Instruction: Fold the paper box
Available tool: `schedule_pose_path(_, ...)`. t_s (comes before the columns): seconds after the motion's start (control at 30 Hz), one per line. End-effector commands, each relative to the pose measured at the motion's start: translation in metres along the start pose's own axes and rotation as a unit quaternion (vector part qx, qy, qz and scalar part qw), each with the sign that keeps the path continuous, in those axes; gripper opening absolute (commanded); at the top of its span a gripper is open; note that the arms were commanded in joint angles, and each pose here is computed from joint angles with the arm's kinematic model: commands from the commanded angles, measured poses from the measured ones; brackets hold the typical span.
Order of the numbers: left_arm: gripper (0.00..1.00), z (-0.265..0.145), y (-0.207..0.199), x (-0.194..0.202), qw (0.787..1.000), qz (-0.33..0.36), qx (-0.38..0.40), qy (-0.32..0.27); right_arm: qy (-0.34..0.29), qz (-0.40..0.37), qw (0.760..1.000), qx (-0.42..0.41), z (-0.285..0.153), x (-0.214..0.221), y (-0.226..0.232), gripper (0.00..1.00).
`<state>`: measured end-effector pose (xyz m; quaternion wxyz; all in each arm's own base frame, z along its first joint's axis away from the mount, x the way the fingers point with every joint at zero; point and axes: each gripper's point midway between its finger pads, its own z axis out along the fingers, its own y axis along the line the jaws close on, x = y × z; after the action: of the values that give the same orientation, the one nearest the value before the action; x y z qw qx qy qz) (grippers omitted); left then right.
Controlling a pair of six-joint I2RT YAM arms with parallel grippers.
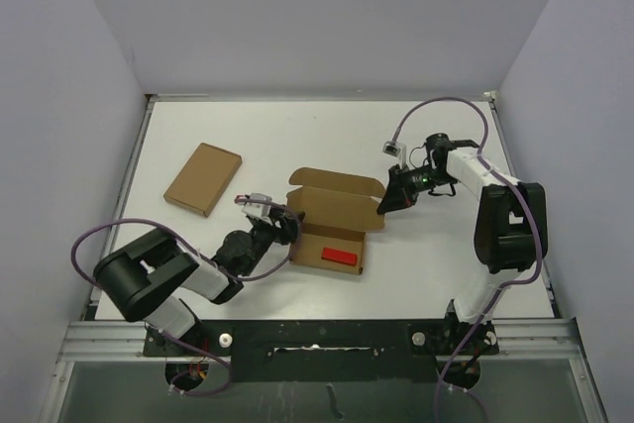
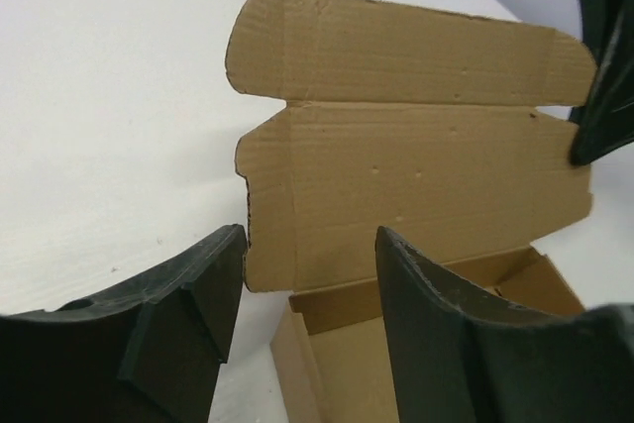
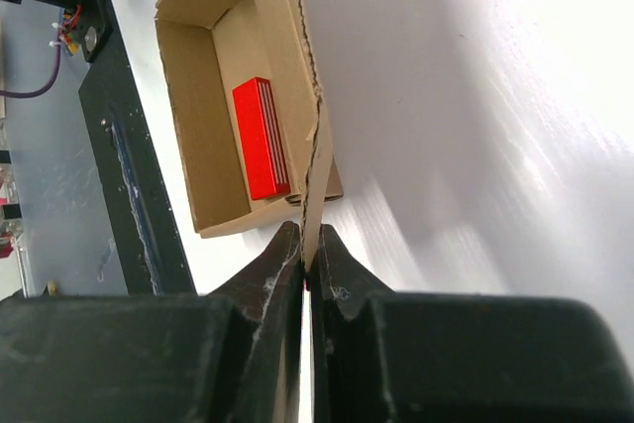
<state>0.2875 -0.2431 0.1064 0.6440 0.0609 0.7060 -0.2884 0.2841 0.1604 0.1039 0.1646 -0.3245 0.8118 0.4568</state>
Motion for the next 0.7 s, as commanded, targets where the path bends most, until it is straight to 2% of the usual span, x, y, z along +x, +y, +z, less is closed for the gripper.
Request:
schedule_pose_path(0.0,0.61,-0.011,-0.026,-0.046,0.997,-0.026,0.061,-0.049,-0.011,-0.047,0.999,0.016,-0.015,-0.016,-0.001,0.00)
schedule_pose_path(0.13,0.80,-0.023,-0.012,-0.064,0.998,-0.046,0.053,0.007,-0.010,-0.052,0.998,0.021,-0.019,-0.016,-0.002,0.00)
schedule_pose_path(0.17,0.82,-0.027,-0.007,-0.073,0.998,-0.046,0.038,0.027,-0.009,-0.054,0.998,0.021,-0.020,-0.016,-0.003,0.00)
schedule_pose_path(0.2,0.86,-0.036,0.002,-0.066,0.996,-0.046,0.034,0.076,-0.009,-0.053,0.998,0.020,-0.021,-0.016,-0.002,0.00)
schedule_pose_path(0.27,0.88,-0.045,0.004,-0.086,0.993,-0.050,0.052,0.095,-0.008,-0.054,0.998,0.017,-0.021,-0.016,-0.002,0.00)
schedule_pose_path(0.37,0.87,-0.052,0.004,-0.099,0.981,-0.097,0.082,0.147,-0.007,-0.054,0.998,0.014,-0.020,-0.016,-0.002,0.00)
schedule_pose_path(0.53,0.74,-0.035,-0.006,-0.092,0.943,-0.173,0.131,0.253,-0.008,-0.055,0.998,0.015,-0.021,-0.016,-0.002,0.00)
schedule_pose_path(0.67,0.73,-0.018,-0.011,-0.094,0.932,-0.170,0.166,0.273,-0.009,-0.055,0.998,0.016,-0.022,-0.016,-0.002,0.00)
